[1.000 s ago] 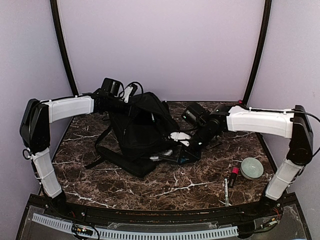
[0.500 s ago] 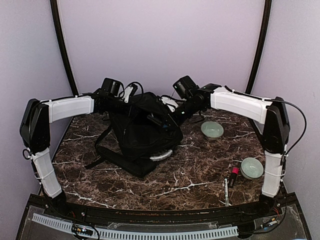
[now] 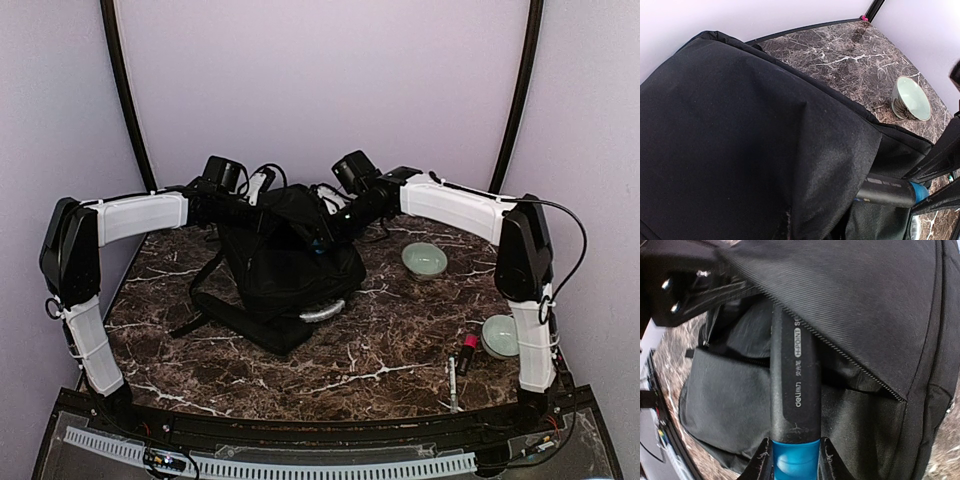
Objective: Pack the student bag
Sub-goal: Place the pen in the upper front pocket of the bag, then adjust the pen in the upper front pocket of the bag.
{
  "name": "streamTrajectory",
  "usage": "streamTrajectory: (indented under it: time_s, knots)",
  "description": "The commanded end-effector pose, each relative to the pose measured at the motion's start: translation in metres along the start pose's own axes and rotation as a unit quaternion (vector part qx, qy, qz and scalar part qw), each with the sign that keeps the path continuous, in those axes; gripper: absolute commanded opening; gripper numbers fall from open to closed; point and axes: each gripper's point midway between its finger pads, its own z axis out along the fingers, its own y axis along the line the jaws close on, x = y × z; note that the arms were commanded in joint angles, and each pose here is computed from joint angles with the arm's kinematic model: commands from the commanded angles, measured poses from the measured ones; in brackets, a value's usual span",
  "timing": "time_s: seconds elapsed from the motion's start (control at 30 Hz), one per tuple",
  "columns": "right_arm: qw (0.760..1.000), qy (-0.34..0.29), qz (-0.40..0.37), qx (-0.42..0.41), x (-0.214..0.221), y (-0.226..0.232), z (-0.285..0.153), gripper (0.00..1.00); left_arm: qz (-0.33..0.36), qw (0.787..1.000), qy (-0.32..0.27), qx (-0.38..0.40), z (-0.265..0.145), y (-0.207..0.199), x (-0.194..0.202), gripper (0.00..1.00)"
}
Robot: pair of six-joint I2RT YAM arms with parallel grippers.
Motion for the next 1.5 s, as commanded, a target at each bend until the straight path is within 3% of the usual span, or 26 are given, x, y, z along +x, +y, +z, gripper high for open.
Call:
streamTrajectory:
  time_s: [0.0, 0.23, 0.57, 0.77, 1.03, 1.13, 1.27, 1.3, 1.47]
  knots:
    - [0.997, -0.025, 0.069, -0.020, -0.014, 0.001, 0.005, 0.25, 0.020, 0.998, -0.051, 0.037, -0.025, -0.029, -0.038, 0.03]
    - [0.992, -0.031, 0.119, -0.031, -0.021, -0.006, 0.020, 0.29, 0.017, 0.998, -0.048, 0.039, -0.022, -0.029, -0.036, 0.03]
    - [0.986, -0.079, 0.136, 0.061, -0.051, -0.044, 0.037, 0.35, 0.020, 0.998, -0.045, 0.040, -0.020, -0.031, -0.034, 0.03]
    - [0.991, -0.070, 0.104, -0.057, -0.054, -0.001, 0.030, 0.50, 0.022, 0.998, -0.043, 0.040, -0.020, -0.033, -0.033, 0.03]
    - [0.996, -0.040, 0.027, -0.080, -0.023, 0.015, 0.006, 0.51, 0.024, 0.998, -0.045, 0.038, -0.022, -0.033, -0.035, 0.03]
    - [0.995, -0.028, -0.019, -0.089, -0.010, 0.020, -0.002, 0.44, 0.025, 0.998, -0.048, 0.038, -0.024, -0.033, -0.037, 0.03]
    - [0.998, -0.010, -0.053, -0.032, 0.000, -0.001, 0.002, 0.10, 0.026, 0.998, -0.048, 0.039, -0.025, -0.034, -0.037, 0.03]
    - [0.998, -0.005, -0.063, -0.018, 0.001, -0.006, 0.004, 0.05, 0.026, 0.998, -0.049, 0.039, -0.025, -0.034, -0.038, 0.03]
    - [0.995, 0.030, -0.092, 0.026, 0.010, -0.028, 0.021, 0.00, 0.026, 0.998, -0.049, 0.038, -0.025, -0.034, -0.038, 0.03]
